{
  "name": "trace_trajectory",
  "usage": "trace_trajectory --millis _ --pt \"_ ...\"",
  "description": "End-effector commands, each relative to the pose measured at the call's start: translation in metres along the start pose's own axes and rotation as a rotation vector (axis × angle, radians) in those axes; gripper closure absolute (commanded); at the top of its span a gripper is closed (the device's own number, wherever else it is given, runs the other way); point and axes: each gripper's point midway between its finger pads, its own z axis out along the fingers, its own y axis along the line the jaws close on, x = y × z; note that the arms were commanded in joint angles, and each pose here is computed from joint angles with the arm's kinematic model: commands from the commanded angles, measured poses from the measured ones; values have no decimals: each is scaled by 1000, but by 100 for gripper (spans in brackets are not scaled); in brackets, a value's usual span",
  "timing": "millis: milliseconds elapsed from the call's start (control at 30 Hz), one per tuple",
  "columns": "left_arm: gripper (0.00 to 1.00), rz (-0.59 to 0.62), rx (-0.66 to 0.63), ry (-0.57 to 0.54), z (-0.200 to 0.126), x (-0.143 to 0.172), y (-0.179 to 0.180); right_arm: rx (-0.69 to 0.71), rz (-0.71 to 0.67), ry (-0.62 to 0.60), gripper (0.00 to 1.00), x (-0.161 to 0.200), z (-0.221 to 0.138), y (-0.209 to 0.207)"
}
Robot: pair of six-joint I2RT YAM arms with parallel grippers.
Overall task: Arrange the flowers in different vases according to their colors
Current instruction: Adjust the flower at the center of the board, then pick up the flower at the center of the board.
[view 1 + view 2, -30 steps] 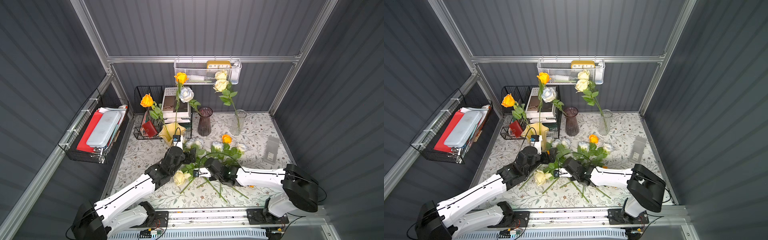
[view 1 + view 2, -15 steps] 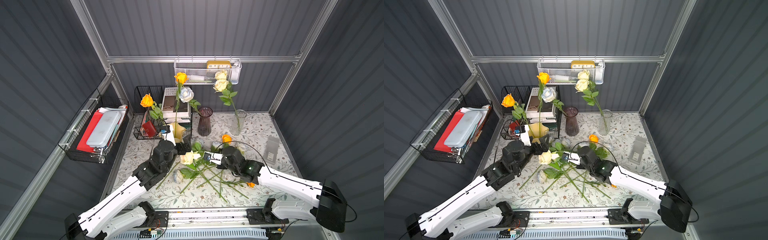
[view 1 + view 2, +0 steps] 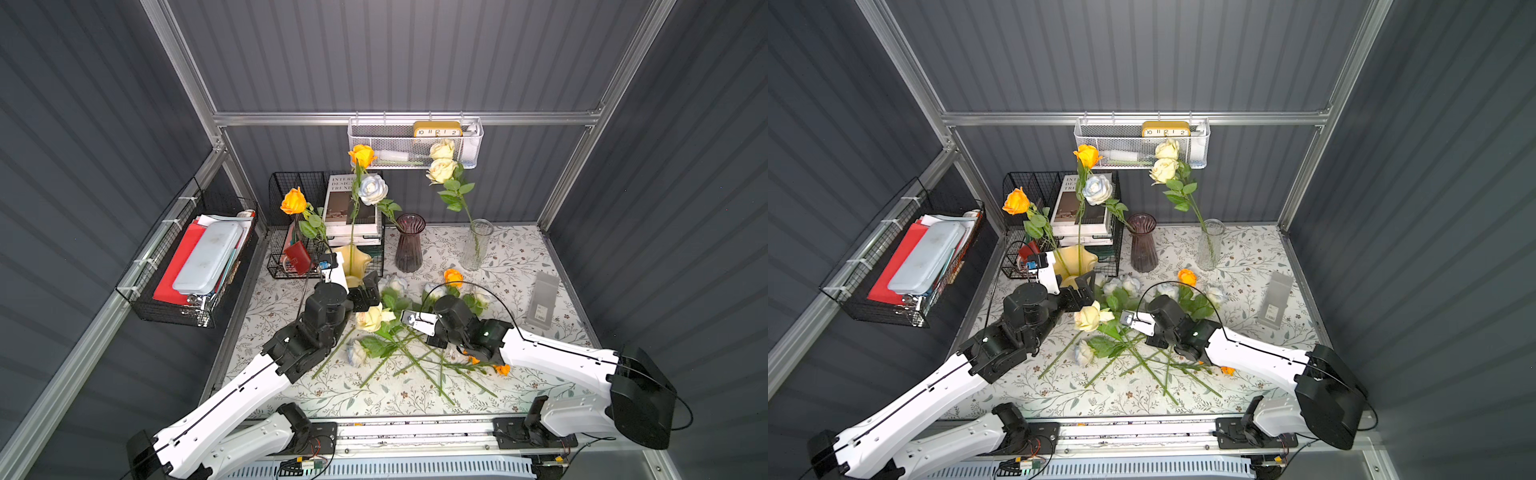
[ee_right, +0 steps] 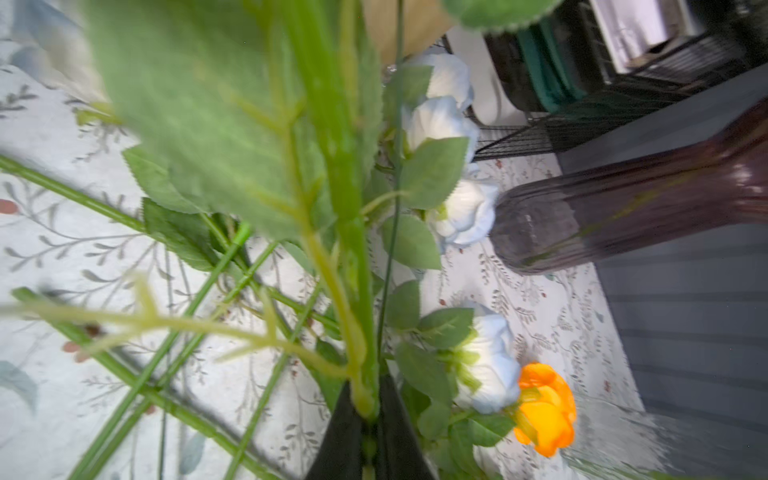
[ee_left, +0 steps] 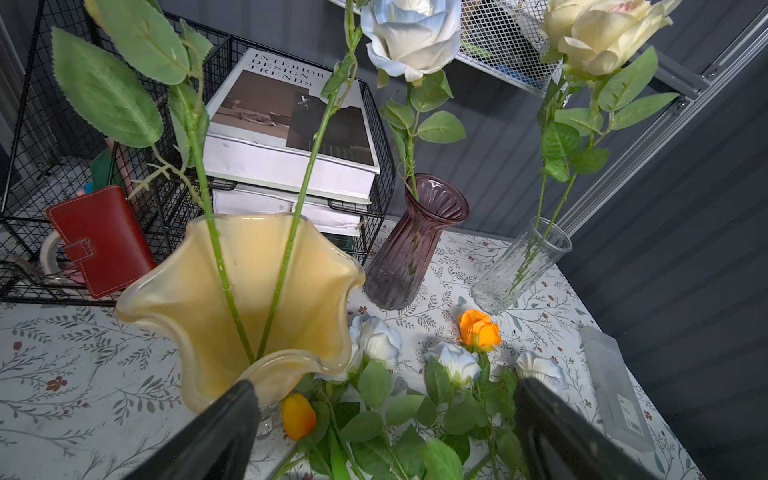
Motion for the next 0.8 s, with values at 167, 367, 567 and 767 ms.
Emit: trace_trajectory --millis 167,367,567,767 --pt "1 5 -25 22 -1 10 8 -6 99 101 67 24 9 10" --pt "1 -2 -17 17 -3 9 8 -2 96 71 62 20 -2 6" --pt "1 -2 -19 24 -3 13 9 -128 77 54 61 15 -5 27" --pt "1 -7 -17 29 -5 15 10 -206 63 117 61 29 2 46"
